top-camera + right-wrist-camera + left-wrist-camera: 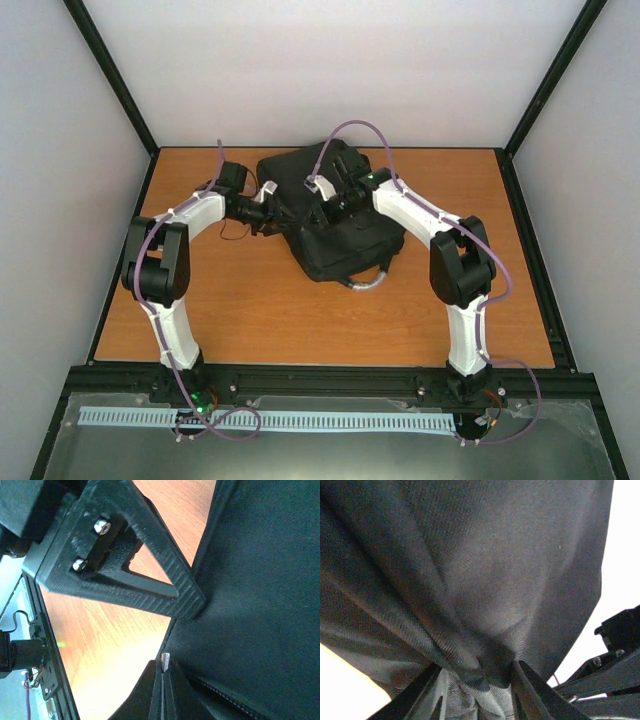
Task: Pack the student bag
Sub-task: Zip the student bag at the center of the board.
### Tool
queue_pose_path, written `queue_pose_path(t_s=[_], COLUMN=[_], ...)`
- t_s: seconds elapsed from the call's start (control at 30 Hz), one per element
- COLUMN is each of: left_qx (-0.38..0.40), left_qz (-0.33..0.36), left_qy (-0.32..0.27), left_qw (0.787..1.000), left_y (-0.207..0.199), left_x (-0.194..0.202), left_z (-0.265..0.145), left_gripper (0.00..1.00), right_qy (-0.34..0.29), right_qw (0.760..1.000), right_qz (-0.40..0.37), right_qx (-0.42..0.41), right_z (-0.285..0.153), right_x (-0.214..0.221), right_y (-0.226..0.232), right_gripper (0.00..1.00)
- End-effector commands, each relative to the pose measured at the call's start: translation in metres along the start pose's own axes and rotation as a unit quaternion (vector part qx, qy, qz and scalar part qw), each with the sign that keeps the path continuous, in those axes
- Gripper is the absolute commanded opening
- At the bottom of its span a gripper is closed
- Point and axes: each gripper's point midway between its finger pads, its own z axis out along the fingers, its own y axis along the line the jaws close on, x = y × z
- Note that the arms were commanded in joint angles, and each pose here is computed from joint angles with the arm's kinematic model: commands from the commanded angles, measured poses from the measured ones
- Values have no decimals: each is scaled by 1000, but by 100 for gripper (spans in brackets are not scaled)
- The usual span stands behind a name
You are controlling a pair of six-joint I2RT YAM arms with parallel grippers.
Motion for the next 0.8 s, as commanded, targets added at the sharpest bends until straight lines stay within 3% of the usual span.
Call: queue_pose_path(t_s=[0.0, 0.1, 0.2, 0.77], left_qx=[37, 32, 28, 2], left_qz=[31, 31, 32, 44], left_qy=[8, 5, 3, 6], left_qw=[999, 999, 999, 999], left_y=[-31, -29, -28, -19], left_x=[-8, -11, -11, -4], left_z=[8, 9, 9, 6], left_gripper=[29, 10, 1, 1], right_qy=[-11, -6, -5, -36], right_qw=[1000, 1000, 1000, 992], right_qz=[-13, -9, -6, 44], right_qx=[-14, -9, -5, 109], right_z=[-5, -2, -3, -66], right_x=[-3, 1, 2, 13], right_y=[11, 6, 2, -60], right_gripper=[3, 3, 3, 3])
